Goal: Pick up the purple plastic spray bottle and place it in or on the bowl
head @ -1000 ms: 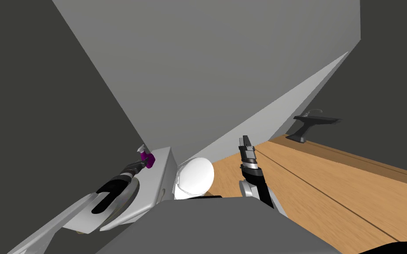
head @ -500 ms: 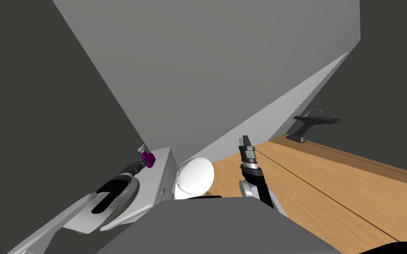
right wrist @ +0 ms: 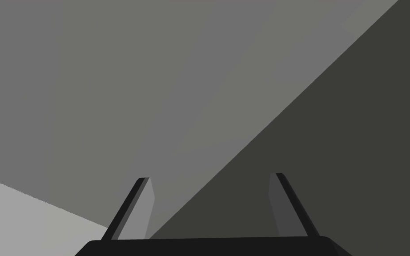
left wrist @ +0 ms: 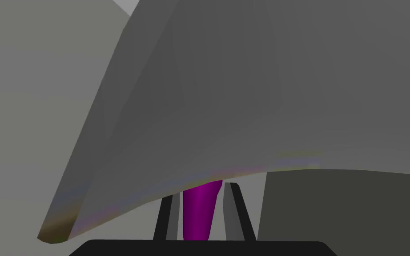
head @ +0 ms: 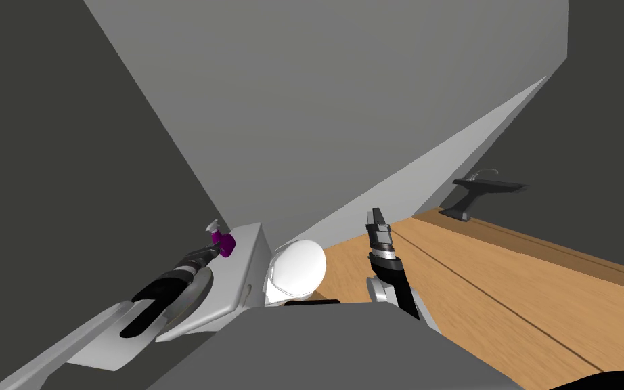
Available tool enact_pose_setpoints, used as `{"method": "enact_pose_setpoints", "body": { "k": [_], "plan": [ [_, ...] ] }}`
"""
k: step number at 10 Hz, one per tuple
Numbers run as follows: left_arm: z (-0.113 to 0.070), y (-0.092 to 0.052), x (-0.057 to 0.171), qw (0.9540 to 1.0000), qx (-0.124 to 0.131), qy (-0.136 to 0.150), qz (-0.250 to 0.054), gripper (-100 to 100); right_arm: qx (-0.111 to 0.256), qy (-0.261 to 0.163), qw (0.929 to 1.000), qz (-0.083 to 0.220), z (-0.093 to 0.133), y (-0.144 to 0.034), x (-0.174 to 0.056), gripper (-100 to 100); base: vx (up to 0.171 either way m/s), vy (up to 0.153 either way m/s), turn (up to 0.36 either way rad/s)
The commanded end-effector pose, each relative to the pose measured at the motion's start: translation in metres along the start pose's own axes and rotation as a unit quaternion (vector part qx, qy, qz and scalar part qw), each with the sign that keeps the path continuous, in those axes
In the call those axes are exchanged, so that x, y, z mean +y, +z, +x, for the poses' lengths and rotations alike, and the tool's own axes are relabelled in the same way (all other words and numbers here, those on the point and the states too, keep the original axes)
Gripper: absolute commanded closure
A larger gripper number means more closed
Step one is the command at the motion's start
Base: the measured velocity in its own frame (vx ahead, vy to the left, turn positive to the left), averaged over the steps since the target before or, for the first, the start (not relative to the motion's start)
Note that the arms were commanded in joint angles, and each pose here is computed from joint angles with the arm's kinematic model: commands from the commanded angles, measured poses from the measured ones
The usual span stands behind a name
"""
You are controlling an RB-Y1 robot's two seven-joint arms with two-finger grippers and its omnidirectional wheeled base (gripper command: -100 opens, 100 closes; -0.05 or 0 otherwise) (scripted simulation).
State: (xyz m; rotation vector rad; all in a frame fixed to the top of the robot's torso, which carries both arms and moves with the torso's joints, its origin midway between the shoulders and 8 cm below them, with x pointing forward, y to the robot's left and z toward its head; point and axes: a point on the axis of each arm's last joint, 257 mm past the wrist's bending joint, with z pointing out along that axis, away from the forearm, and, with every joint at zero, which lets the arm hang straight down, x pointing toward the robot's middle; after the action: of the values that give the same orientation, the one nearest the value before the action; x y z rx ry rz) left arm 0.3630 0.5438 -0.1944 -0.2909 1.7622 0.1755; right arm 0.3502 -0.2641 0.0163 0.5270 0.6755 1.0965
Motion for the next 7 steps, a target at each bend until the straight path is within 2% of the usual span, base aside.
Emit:
{"method": "enact_pose_setpoints", "body": {
  "k": [1, 3, 7],
  "plan": [
    [-0.014, -0.008, 0.000, 1.0000, -0.007, 0.002, 0.005, 100, 0.000, 0.000, 1.0000, 0.000, 0.000, 0.000, 0.000, 0, -0.093, -0.121, 0.077],
    [-0.024, -0.013, -0.001, 0.9999, -0.011, 0.004, 0.010, 100, 0.000, 0.000, 1.0000, 0.000, 0.000, 0.000, 0.000, 0, -0.056, -0.098, 0.056],
    [-0.052, -0.026, -0.013, 0.9993, -0.021, 0.010, 0.029, 100, 0.000, 0.000, 1.0000, 0.000, 0.000, 0.000, 0.000, 0, -0.061, -0.062, 0.070]
  ]
}}
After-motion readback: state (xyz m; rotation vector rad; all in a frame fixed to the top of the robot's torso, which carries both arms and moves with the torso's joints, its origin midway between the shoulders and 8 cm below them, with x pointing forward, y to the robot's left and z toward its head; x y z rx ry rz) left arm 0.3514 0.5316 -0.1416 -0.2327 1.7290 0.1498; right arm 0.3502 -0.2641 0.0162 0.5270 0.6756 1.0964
